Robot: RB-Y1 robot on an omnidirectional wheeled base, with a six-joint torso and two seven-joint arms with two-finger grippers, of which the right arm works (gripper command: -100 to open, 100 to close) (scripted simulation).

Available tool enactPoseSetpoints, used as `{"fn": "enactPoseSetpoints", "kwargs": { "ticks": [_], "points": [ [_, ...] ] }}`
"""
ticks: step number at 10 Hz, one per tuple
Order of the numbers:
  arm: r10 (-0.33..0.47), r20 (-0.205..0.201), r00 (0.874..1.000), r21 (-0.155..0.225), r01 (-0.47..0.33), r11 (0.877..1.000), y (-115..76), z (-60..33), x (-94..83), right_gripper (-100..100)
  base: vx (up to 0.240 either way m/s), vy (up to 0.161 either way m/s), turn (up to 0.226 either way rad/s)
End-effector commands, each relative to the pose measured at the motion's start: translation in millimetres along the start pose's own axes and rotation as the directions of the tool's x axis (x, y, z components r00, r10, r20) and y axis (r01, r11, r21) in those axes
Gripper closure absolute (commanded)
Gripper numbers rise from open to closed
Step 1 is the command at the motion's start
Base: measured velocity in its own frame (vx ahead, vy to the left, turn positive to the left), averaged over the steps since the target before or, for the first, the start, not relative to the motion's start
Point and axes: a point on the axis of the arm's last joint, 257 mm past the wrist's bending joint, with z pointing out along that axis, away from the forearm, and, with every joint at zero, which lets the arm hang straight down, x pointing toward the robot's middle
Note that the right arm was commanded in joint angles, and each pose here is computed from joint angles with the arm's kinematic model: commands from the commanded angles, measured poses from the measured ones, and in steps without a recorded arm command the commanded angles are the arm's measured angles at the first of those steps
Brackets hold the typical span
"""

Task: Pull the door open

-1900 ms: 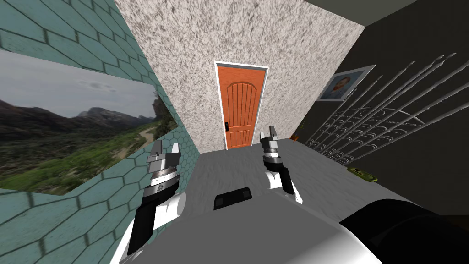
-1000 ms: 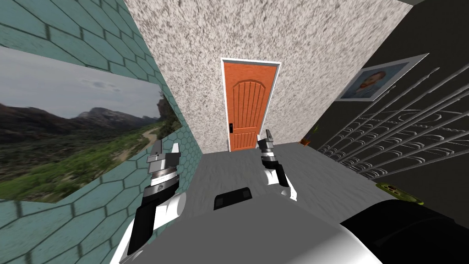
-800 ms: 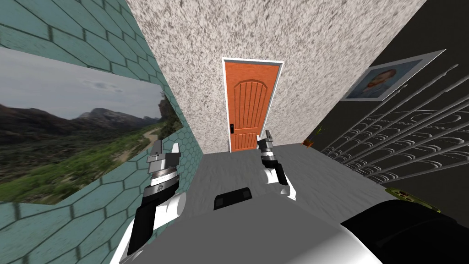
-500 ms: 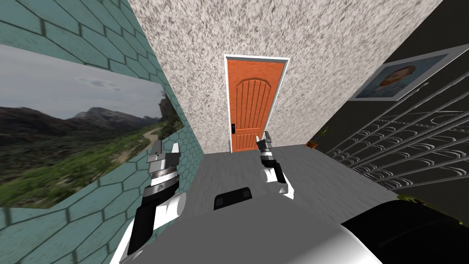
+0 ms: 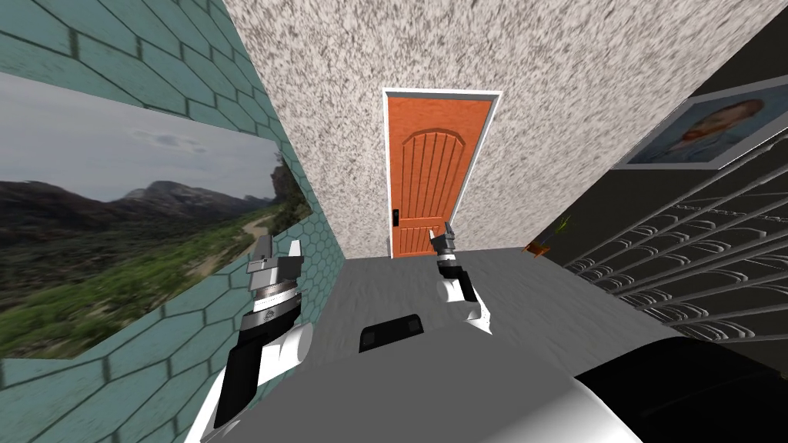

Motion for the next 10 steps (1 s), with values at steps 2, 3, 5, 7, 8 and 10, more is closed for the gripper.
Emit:
{"fn": "enactPoseSetpoints", "kwargs": {
  "ticks": [2, 3, 5, 7, 8, 10],
  "points": [
    [0.064, 0.025, 0.998, 0.023, -0.065, 0.998, -14.7, 0.7, -13.1, -100, 0.093, -0.002, 0.082],
    [0.089, 0.036, 0.995, 0.031, -0.09, 0.995, -20.1, 1.1, -18.4, -100, 0.108, 0.001, 0.091],
    [0.136, 0.06, 0.989, 0.045, -0.139, 0.989, -30.9, 1.7, -29.1, -100, 0.104, 0.011, 0.084],
    [0.187, 0.087, 0.979, 0.055, -0.192, 0.98, -41.8, 2.0, -40.0, -100, 0.094, -0.004, 0.081],
    [0.211, 0.101, 0.972, 0.059, -0.218, 0.974, -47.1, 2.0, -45.5, -100, 0.087, 0.001, 0.09],
    [0.26, 0.13, 0.957, 0.065, -0.27, 0.961, -57.8, 1.7, -56.5, -100, 0.113, 0.001, 0.076]
  ]
}}
